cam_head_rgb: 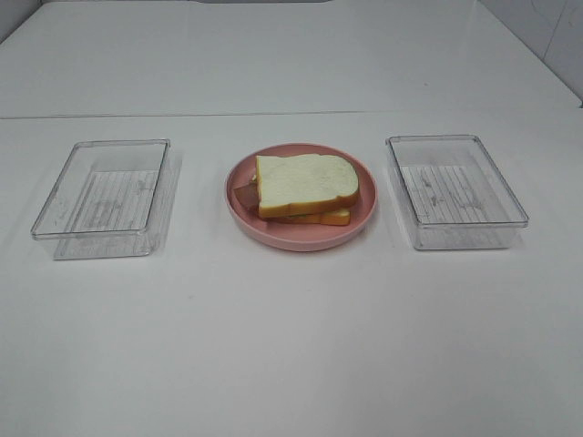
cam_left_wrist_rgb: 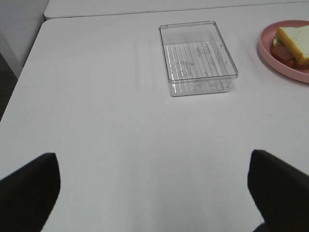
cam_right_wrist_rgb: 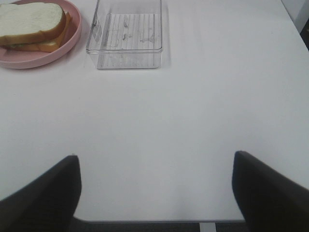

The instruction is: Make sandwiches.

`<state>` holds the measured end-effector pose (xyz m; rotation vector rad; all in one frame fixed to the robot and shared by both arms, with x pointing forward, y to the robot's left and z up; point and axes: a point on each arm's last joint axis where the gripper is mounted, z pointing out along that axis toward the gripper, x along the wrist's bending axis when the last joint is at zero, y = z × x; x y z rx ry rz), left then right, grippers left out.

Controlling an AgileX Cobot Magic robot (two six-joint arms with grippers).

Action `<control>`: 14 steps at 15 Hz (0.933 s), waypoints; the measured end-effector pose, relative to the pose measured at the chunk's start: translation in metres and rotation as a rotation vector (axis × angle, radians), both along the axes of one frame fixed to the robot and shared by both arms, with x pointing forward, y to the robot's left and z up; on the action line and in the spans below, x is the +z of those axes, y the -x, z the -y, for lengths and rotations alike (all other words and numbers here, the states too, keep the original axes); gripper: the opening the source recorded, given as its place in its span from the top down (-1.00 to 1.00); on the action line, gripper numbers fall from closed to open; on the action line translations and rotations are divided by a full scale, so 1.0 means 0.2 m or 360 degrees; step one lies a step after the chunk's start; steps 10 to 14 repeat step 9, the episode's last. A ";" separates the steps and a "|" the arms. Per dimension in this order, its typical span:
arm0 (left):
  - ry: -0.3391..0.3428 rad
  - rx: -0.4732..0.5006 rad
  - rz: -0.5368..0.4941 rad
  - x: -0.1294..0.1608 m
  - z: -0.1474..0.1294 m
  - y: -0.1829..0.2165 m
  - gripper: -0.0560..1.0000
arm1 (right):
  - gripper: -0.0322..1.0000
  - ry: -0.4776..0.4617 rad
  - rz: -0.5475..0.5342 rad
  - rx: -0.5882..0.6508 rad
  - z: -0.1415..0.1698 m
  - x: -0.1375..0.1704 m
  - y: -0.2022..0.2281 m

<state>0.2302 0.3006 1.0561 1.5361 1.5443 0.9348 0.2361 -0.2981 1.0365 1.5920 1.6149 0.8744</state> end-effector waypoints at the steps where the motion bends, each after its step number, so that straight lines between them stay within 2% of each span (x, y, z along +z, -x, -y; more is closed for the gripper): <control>1: 0.0000 0.0000 0.0000 0.00 0.00 0.00 -0.95 | -0.68 -0.0003 0.0000 0.0000 0.00 0.00 0.00; 14: 0.0000 0.0000 0.0000 0.00 0.00 0.00 -0.95 | -0.68 -0.0012 0.0000 -0.0006 0.00 0.00 0.00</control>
